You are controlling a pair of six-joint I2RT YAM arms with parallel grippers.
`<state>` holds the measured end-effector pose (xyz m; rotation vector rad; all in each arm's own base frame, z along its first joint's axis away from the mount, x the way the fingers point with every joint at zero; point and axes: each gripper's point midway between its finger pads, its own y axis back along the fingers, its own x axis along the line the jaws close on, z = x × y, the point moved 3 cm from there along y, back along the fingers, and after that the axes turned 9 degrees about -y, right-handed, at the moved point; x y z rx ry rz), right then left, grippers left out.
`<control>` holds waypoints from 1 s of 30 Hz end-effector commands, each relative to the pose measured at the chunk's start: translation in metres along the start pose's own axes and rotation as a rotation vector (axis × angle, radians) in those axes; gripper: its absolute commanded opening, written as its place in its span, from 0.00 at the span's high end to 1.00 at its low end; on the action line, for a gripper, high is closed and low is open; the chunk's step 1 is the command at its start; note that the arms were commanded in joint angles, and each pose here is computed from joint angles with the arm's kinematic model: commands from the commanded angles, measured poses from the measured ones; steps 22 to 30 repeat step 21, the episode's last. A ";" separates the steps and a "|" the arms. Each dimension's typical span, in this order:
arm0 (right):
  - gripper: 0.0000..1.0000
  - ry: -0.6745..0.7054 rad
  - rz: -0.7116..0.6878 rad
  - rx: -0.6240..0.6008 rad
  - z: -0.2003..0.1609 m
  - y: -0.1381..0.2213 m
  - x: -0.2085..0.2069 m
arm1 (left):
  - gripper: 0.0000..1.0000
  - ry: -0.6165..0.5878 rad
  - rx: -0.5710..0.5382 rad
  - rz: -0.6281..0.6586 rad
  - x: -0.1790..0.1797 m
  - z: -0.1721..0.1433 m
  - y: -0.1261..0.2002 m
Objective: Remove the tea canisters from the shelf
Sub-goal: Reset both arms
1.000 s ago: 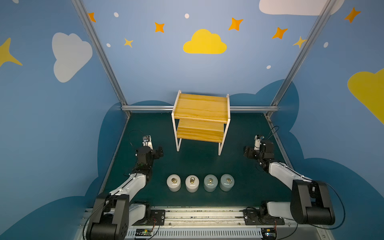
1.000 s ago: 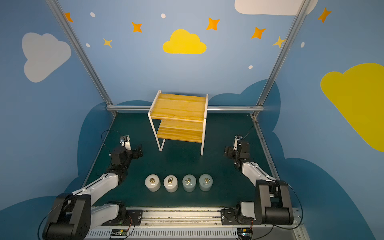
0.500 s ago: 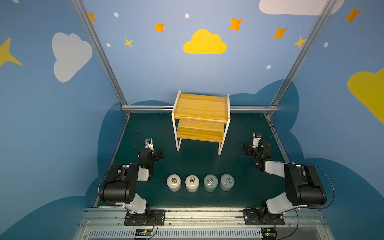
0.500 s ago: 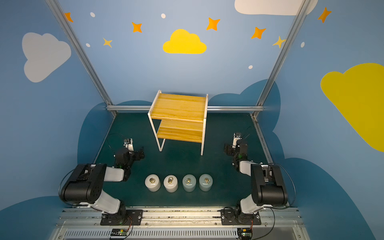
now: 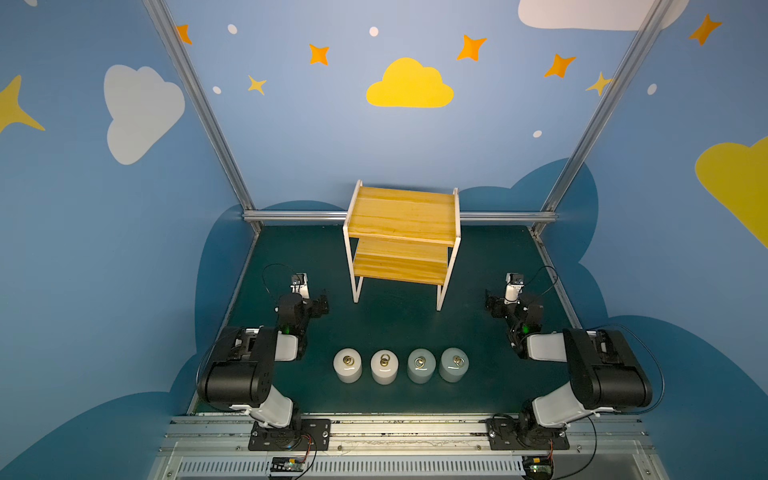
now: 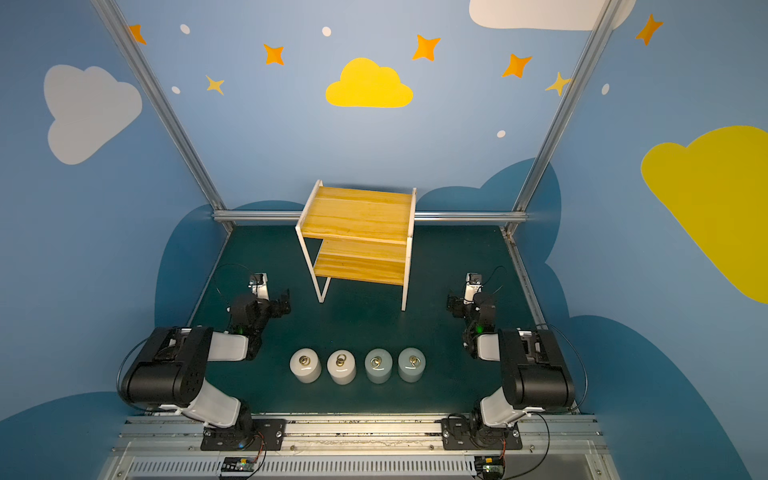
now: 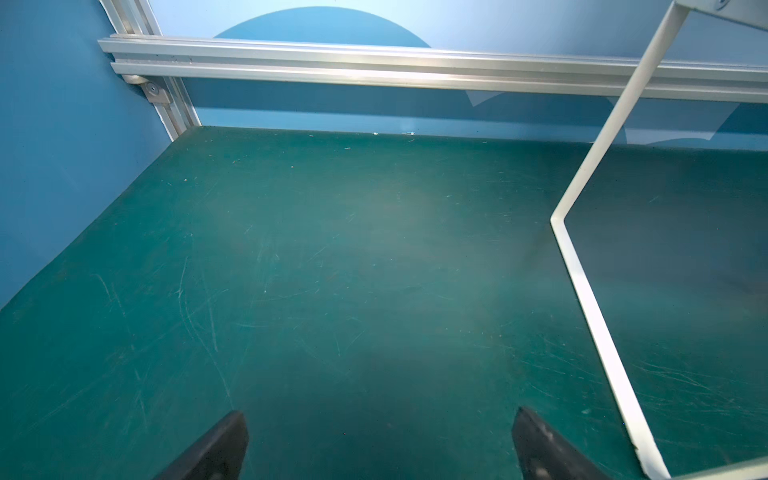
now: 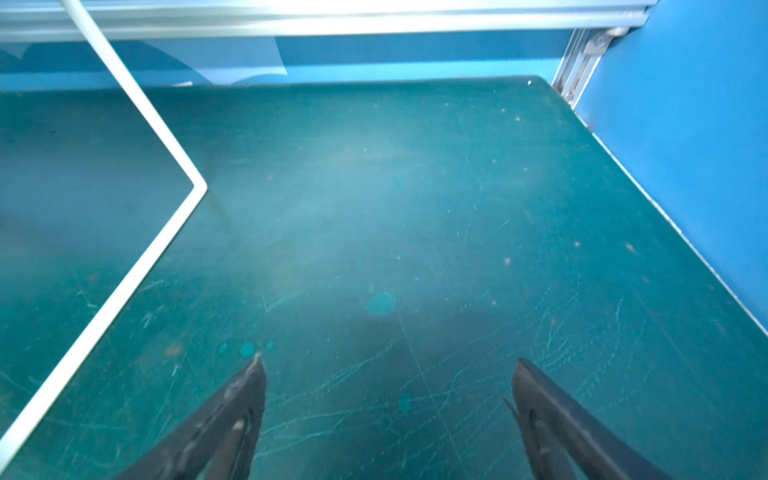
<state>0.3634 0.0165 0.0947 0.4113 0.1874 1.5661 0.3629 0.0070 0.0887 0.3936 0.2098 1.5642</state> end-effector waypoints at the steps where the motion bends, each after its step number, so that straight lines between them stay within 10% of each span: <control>1: 0.05 0.006 0.007 -0.045 0.008 -0.001 0.003 | 0.00 -0.014 -0.026 -0.006 0.000 0.007 -0.001; 30: 0.06 0.005 0.017 -0.047 0.009 0.000 0.003 | 0.00 -0.013 -0.029 -0.005 0.000 0.008 -0.001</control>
